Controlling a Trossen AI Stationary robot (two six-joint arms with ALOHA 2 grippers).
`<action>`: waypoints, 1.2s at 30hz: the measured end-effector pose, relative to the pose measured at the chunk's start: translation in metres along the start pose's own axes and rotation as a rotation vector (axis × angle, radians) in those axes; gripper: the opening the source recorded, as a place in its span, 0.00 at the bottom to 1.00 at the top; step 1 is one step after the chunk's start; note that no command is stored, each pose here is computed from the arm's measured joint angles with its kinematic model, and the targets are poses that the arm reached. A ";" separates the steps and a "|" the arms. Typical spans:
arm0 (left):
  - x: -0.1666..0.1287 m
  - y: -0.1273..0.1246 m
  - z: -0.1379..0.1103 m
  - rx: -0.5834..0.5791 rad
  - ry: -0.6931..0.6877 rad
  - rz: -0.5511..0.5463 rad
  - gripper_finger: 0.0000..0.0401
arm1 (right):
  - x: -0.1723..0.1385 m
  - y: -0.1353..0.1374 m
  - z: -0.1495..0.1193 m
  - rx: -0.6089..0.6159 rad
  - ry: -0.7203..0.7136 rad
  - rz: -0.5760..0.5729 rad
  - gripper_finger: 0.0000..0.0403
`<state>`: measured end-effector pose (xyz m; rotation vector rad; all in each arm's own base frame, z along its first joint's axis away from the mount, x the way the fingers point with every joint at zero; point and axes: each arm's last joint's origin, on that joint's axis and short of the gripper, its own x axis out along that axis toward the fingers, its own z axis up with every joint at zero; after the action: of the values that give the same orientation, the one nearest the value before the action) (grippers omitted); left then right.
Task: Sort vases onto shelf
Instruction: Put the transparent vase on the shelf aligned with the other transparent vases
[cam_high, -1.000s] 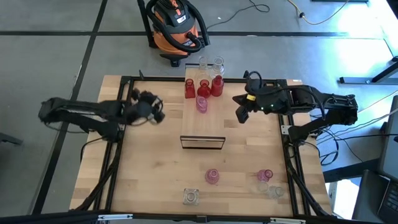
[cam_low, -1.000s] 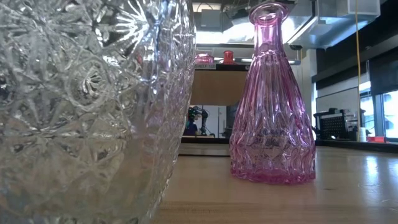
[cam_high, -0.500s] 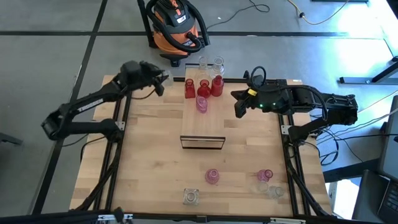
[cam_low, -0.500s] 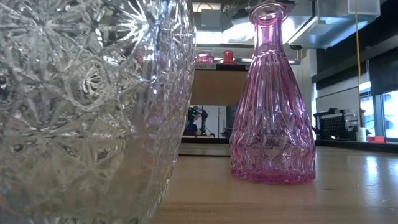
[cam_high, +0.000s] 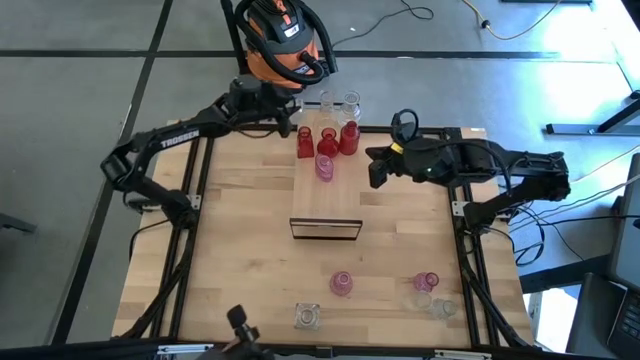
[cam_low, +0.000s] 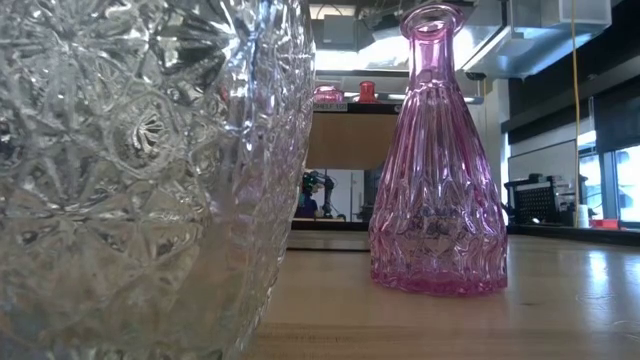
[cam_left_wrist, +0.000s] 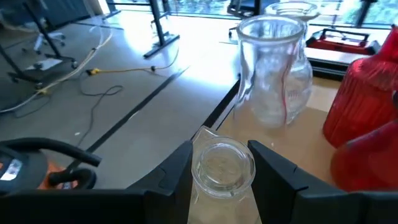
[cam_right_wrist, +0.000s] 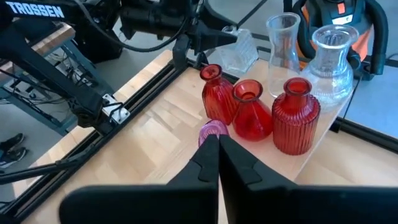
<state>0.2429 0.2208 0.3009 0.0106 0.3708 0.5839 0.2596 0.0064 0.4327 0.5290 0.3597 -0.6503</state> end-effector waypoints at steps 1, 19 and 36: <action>0.003 0.000 0.002 0.000 -0.002 -0.008 0.31 | 0.002 0.001 -0.001 0.002 0.003 -0.003 0.00; 0.015 -0.007 -0.001 0.028 -0.011 -0.105 0.31 | 0.007 0.003 -0.004 -0.001 0.014 -0.014 0.00; 0.036 -0.009 -0.012 -0.013 0.002 -0.078 0.37 | 0.007 0.004 -0.005 0.035 0.050 0.022 0.00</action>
<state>0.2715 0.2317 0.2766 -0.0169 0.3680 0.5089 0.2671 0.0083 0.4269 0.5825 0.3895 -0.6237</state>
